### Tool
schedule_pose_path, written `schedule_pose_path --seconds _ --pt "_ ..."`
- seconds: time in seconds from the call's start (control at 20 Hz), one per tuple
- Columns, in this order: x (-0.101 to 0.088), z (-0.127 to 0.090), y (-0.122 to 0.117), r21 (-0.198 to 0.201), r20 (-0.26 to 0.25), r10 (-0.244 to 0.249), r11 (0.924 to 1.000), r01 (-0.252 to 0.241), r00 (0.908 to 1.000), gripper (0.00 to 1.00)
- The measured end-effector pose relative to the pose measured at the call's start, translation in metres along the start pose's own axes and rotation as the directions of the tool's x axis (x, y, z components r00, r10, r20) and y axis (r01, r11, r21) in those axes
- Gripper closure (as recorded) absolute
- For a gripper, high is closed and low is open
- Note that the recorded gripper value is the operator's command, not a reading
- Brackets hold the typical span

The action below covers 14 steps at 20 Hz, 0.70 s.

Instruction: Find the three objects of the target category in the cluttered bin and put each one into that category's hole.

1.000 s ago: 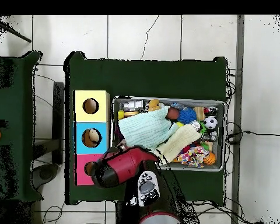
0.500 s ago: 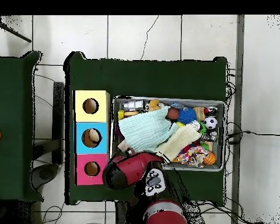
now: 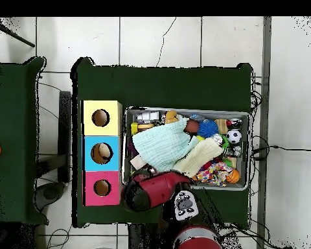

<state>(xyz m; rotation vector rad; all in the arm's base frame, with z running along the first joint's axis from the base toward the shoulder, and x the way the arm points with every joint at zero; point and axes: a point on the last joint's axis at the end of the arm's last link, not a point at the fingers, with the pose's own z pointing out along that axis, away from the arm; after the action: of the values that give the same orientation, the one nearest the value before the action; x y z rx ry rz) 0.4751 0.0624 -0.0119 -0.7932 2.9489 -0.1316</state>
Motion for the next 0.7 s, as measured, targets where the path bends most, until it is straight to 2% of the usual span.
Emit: schedule_pose_path --seconds 0.2,0.35,0.4,0.5,0.65,0.7 --pt "0.006 -0.005 -0.009 -0.002 -0.003 0.024 0.9997 -0.024 0.9997 0.00" --pt "0.006 -0.019 -0.014 -0.015 -0.015 0.054 0.9984 -0.054 0.9985 0.00" --pt "0.003 -0.036 -0.019 -0.033 -0.036 0.093 0.9950 -0.094 0.9950 0.00" --pt "-0.003 -0.054 -0.024 -0.050 -0.065 0.134 0.9893 -0.137 0.9889 0.00" --pt "-0.009 -0.071 -0.029 -0.061 -0.095 0.165 0.9834 -0.171 0.9817 0.00" --pt "-0.016 -0.087 -0.032 -0.067 -0.119 0.181 0.9795 -0.190 0.9763 0.00"
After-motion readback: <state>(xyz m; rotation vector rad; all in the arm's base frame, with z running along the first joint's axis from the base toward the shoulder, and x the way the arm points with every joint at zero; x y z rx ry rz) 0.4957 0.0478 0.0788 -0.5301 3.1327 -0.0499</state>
